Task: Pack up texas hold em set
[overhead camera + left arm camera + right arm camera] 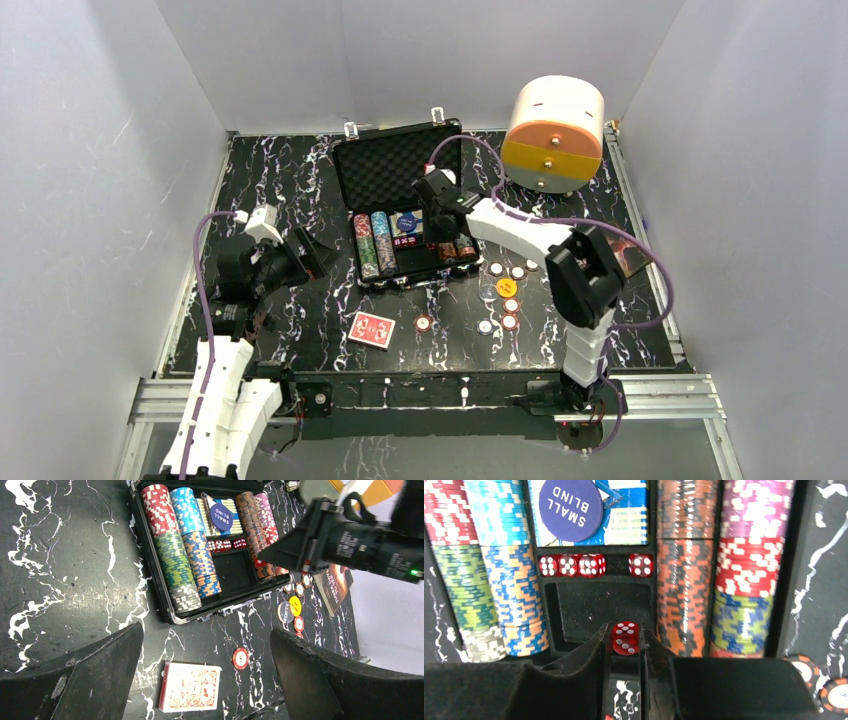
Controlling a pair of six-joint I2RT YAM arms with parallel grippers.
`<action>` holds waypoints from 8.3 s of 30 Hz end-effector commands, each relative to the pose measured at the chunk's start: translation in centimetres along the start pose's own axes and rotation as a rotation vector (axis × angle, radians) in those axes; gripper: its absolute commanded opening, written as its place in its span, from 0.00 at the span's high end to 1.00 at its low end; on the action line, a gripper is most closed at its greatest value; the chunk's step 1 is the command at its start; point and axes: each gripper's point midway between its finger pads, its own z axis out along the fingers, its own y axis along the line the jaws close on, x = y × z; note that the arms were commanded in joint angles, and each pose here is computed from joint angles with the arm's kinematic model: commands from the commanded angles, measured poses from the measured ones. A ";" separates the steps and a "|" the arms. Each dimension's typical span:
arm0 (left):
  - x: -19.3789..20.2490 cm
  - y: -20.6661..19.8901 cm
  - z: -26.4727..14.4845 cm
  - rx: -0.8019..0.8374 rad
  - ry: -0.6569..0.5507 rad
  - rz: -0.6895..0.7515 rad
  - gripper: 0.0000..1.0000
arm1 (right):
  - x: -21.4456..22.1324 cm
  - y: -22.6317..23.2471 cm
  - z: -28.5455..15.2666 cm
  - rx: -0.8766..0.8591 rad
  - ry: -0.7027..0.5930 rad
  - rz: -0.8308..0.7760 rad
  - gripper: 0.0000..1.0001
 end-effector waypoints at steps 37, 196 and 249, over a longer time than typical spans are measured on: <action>-0.2 -0.2 -0.4 -0.002 -0.002 -0.003 0.02 | -4.1 1.8 5.9 -0.017 -0.043 -0.071 0.72; -0.4 0.0 -0.6 -0.018 -0.013 0.004 0.02 | -4.6 3.1 3.5 -0.833 -0.268 -1.175 0.71; -0.4 0.1 -0.6 -0.024 -0.015 0.004 0.02 | -4.0 3.1 3.7 -0.751 -0.207 -1.195 0.64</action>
